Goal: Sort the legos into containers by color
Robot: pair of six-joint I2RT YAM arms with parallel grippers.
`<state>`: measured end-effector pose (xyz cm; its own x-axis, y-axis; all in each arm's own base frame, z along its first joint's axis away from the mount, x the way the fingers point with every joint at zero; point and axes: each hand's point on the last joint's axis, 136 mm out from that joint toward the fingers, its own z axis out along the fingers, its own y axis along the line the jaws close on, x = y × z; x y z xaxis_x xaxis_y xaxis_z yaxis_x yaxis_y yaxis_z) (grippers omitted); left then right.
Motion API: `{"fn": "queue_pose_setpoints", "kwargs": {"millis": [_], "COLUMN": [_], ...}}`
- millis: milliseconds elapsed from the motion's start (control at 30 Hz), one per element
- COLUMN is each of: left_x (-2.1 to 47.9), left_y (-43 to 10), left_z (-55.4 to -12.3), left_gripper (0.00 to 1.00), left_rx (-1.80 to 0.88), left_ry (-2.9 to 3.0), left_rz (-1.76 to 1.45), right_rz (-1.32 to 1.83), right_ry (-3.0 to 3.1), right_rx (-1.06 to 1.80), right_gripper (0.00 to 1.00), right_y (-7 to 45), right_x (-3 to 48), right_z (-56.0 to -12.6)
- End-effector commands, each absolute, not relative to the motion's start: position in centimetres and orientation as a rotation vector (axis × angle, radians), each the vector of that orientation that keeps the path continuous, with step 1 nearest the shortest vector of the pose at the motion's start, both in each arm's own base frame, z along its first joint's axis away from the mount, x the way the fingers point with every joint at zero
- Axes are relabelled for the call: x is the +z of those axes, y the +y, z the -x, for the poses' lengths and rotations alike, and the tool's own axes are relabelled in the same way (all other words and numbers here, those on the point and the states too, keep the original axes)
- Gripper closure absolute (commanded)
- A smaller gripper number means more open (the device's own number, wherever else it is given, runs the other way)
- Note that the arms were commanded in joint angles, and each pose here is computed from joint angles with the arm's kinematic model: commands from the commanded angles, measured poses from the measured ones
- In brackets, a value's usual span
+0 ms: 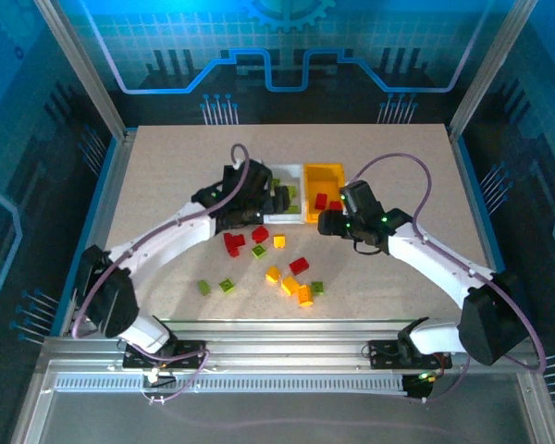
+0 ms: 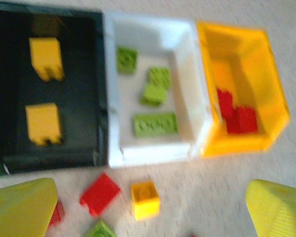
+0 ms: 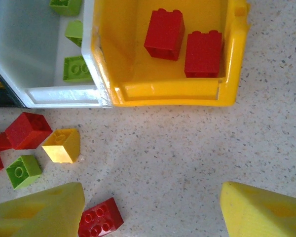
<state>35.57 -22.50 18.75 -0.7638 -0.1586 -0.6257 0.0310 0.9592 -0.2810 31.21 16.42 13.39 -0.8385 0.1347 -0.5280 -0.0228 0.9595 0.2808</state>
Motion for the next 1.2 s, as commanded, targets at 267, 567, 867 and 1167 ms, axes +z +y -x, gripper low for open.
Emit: {"fn": "queue_pose_setpoints", "kwargs": {"millis": [267,567,867,1167], "left_x": [7.6,4.0,1.8,1.4], "left_y": [-22.0,-21.4,-19.2,-18.8], "left_z": [-26.9,-30.2,-30.8,-29.1], "left_gripper": [0.21,0.22,0.38,0.55], "left_rx": [-0.425,-0.312,-0.128,-0.123], "left_ry": [2.736,2.721,2.742,2.771], "left_rz": [0.160,0.309,0.343,0.333], "right_rz": [-0.135,-0.137,-0.146,-0.156], "right_ry": [2.531,2.518,2.522,2.529], "right_rx": [0.376,0.375,0.386,0.395], "right_gripper": [0.26,0.26,0.26,0.26], "right_y": [15.3,15.0,14.7,14.8], "right_x": [13.6,14.4,14.1,13.5], "right_z": [-31.0,-30.9,-31.0,-31.1]}}
